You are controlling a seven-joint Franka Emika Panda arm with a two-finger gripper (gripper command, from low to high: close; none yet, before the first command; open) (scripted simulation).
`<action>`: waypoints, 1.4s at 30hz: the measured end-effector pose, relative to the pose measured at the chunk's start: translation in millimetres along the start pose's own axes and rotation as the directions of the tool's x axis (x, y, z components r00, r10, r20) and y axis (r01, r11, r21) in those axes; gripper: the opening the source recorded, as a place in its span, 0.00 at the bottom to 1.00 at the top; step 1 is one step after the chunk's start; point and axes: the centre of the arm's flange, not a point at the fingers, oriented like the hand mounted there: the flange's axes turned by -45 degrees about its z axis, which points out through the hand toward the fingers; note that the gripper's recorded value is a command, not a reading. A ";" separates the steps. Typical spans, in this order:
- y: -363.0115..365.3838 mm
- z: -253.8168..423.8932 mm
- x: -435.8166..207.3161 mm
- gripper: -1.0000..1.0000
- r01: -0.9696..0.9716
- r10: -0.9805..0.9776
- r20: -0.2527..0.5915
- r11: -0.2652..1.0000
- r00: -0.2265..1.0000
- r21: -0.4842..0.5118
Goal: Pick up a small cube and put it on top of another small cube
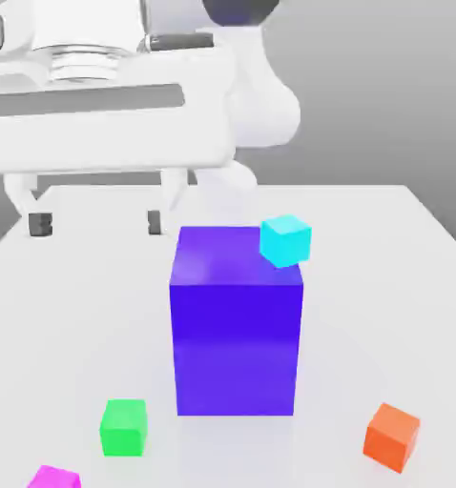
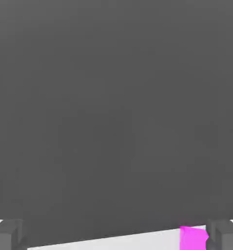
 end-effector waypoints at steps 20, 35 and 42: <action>102.5 276.3 -83.0 0.00 -0.083 0.110 0.295 0.991 0.949 -0.103; 74.8 176.6 -104.4 0.00 -0.104 0.131 0.296 0.989 0.946 -0.105; 49.1 154.1 -157.5 0.00 -0.108 0.136 0.293 0.988 0.946 -0.109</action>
